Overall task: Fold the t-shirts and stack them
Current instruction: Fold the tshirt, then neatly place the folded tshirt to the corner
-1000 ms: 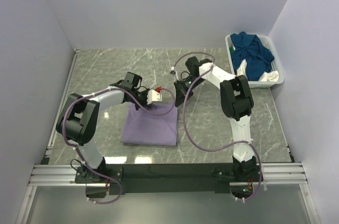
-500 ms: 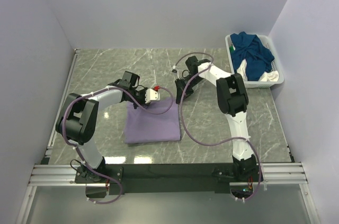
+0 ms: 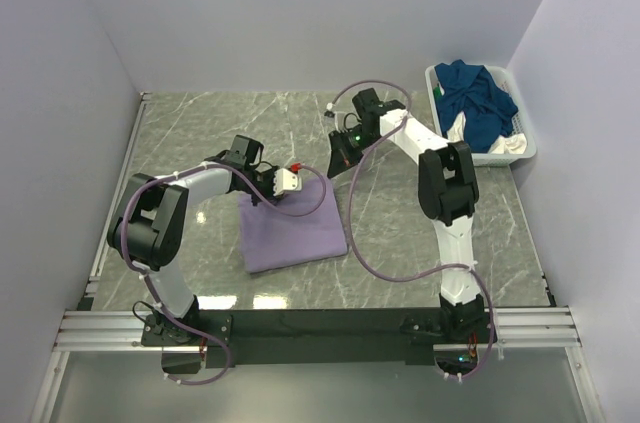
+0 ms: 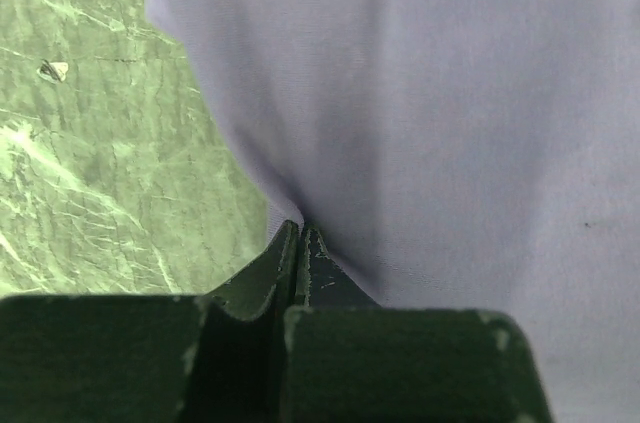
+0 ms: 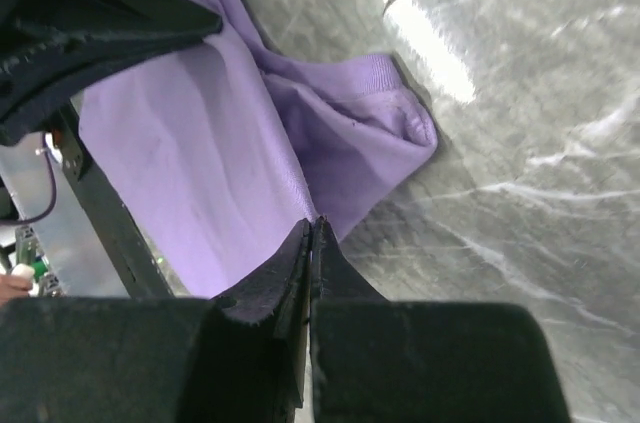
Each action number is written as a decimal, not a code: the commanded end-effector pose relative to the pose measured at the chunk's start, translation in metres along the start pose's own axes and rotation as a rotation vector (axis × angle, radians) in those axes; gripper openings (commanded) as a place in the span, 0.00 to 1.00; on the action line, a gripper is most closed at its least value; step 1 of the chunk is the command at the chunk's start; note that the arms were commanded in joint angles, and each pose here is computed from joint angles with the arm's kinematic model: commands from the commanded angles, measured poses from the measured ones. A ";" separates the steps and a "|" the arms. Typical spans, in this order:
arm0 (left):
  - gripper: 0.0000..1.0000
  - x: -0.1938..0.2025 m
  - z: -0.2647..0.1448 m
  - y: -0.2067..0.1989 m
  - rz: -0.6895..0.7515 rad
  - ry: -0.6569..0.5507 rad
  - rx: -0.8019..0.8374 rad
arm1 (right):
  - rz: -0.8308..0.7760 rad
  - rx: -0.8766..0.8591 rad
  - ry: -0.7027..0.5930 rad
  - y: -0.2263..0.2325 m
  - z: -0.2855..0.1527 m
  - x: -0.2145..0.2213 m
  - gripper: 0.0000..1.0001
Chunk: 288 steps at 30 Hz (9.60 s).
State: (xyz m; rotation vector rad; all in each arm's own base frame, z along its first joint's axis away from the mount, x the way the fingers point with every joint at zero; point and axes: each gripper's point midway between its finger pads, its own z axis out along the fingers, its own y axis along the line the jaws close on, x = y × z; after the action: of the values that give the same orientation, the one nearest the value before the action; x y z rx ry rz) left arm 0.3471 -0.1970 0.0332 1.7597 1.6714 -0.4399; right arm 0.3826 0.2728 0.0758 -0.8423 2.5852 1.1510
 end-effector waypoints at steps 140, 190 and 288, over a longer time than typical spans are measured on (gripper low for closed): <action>0.43 0.027 -0.034 0.124 -1.585 -0.575 0.049 | 0.382 -0.186 -0.266 -0.010 0.072 -0.077 0.29; 0.41 -0.010 -0.078 -0.018 -1.439 -0.421 0.221 | 0.296 -0.332 -0.191 0.115 0.046 0.005 0.32; 0.59 0.099 -0.077 0.054 -1.902 0.079 -0.292 | 0.232 0.145 -0.312 -0.008 -0.091 0.043 0.66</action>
State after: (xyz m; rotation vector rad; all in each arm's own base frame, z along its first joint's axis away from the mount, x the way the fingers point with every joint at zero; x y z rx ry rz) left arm 0.4518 -0.0116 0.0354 -0.5055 2.6126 -0.4320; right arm 0.3461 0.1836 0.1035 -0.2854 2.5473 1.0317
